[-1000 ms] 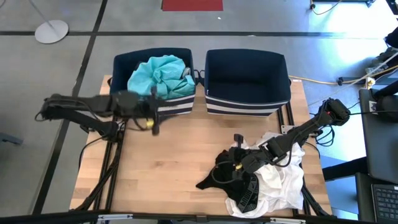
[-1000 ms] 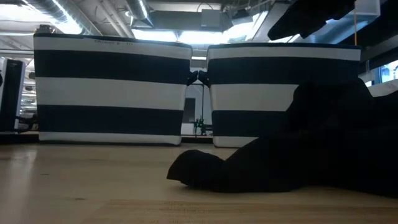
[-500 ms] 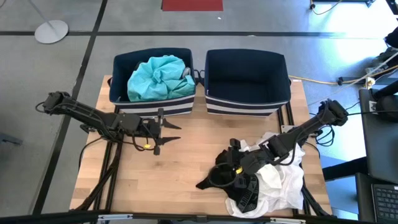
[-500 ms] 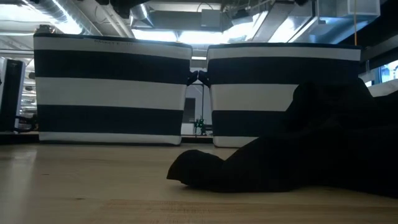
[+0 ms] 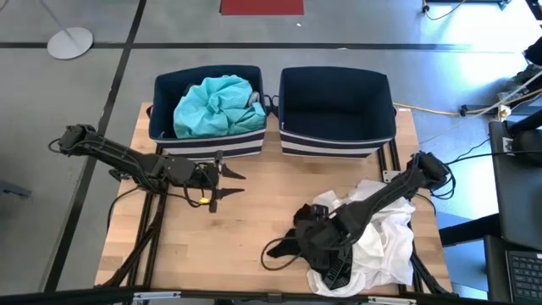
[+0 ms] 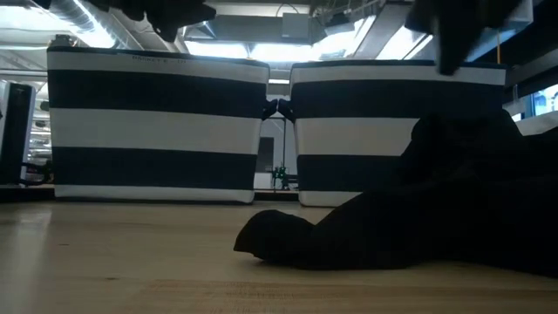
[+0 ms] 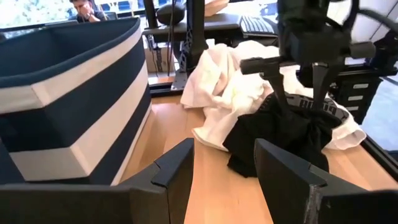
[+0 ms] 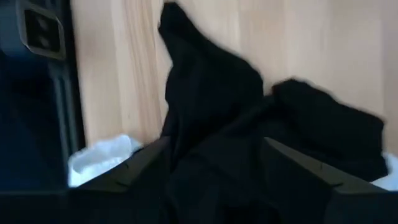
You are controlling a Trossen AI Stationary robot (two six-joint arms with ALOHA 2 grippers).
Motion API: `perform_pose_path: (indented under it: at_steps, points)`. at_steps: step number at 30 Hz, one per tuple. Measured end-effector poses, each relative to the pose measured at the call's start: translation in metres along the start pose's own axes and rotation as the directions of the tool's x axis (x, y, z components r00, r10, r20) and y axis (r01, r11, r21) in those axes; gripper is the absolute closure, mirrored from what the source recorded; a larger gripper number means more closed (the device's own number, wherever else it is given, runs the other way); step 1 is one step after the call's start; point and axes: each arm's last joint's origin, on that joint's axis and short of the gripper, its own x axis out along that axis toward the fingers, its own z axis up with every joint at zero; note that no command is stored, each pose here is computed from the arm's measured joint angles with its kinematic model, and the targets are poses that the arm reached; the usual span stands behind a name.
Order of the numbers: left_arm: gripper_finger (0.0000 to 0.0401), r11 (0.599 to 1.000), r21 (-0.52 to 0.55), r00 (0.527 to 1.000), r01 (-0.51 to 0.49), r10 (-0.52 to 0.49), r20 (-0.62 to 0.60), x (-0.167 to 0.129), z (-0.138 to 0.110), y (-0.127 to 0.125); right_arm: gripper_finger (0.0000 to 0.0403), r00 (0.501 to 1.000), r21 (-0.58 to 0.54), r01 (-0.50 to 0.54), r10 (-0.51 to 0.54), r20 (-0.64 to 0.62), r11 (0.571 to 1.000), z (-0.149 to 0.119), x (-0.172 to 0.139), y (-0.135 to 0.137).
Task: Sort clothes
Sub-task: Put the black boxers into the right blue bin
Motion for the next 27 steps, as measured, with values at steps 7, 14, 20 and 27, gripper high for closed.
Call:
perform_pose_path:
  at_steps: [7, 14, 20, 27]
  points:
    - [0.0242, 1.000, 0.000, 1.000, -0.001, 0.001, -0.002, 0.000, 0.000, 0.000, 0.0160, 0.995, -0.205, 0.070, -0.083, -0.056, 0.976, -0.012, 0.032, 0.016]
    - [0.0242, 1.000, 0.008, 1.000, -0.005, 0.005, -0.003, 0.000, 0.000, 0.000, 0.0160, 0.973, -0.370, 0.196, -0.226, -0.039, 0.908, -0.012, 0.062, 0.014]
    - [0.0242, 1.000, 0.008, 1.000, -0.005, 0.005, -0.003, 0.000, 0.000, 0.000, 0.0161, 0.954, -0.435, 0.217, -0.285, -0.097, 0.874, -0.009, 0.092, 0.004]
    - [0.0242, 1.000, 0.008, 1.000, -0.005, 0.005, -0.003, 0.000, 0.000, 0.000, 0.0228, 0.924, -0.419, 0.242, -0.339, -0.174, 0.875, -0.006, 0.115, -0.013]
